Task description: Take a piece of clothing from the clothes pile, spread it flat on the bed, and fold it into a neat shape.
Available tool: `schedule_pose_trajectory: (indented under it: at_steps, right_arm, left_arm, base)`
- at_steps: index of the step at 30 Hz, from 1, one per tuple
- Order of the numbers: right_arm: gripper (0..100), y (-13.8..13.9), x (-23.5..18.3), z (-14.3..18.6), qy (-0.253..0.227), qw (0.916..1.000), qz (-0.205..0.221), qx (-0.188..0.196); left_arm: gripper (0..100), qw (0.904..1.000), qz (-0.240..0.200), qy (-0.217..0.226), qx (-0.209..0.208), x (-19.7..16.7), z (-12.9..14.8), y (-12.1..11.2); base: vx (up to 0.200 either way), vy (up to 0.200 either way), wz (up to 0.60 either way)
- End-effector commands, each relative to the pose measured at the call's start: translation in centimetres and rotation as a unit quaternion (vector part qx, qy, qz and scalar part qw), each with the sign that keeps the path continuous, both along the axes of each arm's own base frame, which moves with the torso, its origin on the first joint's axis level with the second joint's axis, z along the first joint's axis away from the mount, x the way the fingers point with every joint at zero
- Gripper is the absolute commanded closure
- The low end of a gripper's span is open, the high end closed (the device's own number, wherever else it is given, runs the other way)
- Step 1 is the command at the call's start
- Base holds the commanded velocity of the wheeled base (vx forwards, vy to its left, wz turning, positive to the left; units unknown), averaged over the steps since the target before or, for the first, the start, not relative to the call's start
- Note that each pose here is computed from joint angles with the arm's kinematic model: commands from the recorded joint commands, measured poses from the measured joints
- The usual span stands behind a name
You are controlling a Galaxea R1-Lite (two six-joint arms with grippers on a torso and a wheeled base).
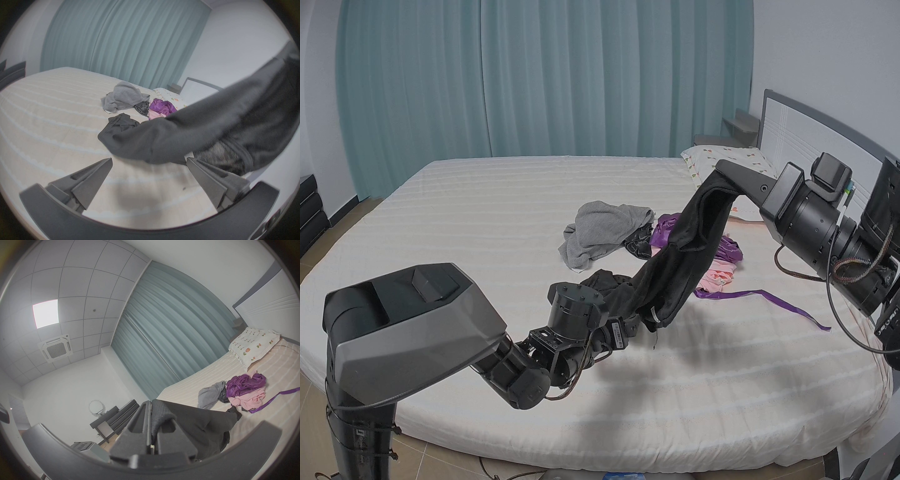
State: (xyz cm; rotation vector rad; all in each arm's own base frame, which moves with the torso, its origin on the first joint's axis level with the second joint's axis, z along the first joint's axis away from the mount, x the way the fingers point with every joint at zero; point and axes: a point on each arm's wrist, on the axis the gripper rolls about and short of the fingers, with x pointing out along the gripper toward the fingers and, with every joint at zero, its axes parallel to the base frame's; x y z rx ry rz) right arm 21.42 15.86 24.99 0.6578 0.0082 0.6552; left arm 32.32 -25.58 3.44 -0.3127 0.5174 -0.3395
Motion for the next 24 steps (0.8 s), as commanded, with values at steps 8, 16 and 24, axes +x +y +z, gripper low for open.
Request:
schedule_pose_trajectory:
  at_steps: [8,16,24]
  right_arm:
    - [100,0.3,-1.3,1.1,-0.016,0.9996,0.019,0.013]
    - [100,-0.2,-1.4,1.6,-0.026,0.9994,0.013,0.019]
    - [100,-1.1,0.0,2.5,-0.038,0.9988,-0.011,0.028]
  left_arm:
    - [0,0.9971,0.066,-0.017,-0.034,4.6,-0.8,0.4]
    - [0,0.992,0.115,-0.043,-0.027,7.9,-2.0,0.0]
    - [0,0.9825,0.172,-0.068,0.023,10.5,-2.8,1.5]
  base:
    - [0.0,0.0,0.0]
    - [0.0,0.0,0.0]
    - [0.0,0.0,0.0]
